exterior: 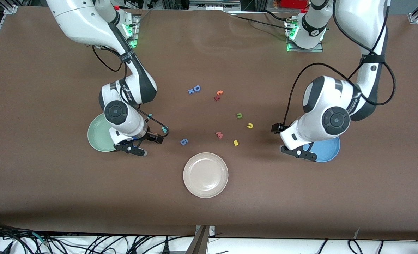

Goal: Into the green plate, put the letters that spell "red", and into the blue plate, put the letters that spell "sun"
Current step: 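Reach the right gripper to the orange e while the left gripper reaches yellow u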

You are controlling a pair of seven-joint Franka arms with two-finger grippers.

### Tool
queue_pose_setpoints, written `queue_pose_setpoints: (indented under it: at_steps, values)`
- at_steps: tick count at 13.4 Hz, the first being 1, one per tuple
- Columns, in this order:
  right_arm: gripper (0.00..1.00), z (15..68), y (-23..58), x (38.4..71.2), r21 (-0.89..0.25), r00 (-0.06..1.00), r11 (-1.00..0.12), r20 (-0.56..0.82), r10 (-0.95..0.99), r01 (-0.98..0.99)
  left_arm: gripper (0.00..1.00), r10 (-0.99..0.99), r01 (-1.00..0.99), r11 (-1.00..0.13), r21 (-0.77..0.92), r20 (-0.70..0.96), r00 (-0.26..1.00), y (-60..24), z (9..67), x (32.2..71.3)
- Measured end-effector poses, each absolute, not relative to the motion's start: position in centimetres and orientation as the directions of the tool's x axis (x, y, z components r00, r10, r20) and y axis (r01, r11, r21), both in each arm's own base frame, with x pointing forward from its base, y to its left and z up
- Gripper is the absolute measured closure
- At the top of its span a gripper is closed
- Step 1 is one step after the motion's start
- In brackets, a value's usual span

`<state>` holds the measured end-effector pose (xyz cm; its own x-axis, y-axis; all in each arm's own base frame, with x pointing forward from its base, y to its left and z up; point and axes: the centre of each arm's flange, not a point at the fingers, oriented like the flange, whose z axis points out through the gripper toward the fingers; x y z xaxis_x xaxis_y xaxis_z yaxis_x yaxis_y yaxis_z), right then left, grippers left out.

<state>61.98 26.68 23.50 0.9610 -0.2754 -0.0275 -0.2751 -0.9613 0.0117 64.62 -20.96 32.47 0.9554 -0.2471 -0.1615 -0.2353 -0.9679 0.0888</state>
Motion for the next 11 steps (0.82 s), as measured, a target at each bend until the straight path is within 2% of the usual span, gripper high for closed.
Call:
queue_pose_setpoints:
  at_steps: [7, 11]
  values:
    - [0.01, 20.3, 26.8, 61.6, 0.034, 0.967, -0.967, -0.027, -0.255, -0.254, 0.0, -0.331, -0.325, -0.943, 0.077, -0.082, 0.94, -28.0, 27.3, 63.4]
    - [0.06, 18.5, 26.5, 60.9, 0.053, 0.966, -0.966, -0.05, -0.255, -0.252, 0.0, -0.348, -0.344, -0.937, 0.068, -0.061, 0.936, -29.3, 23.8, 61.6]
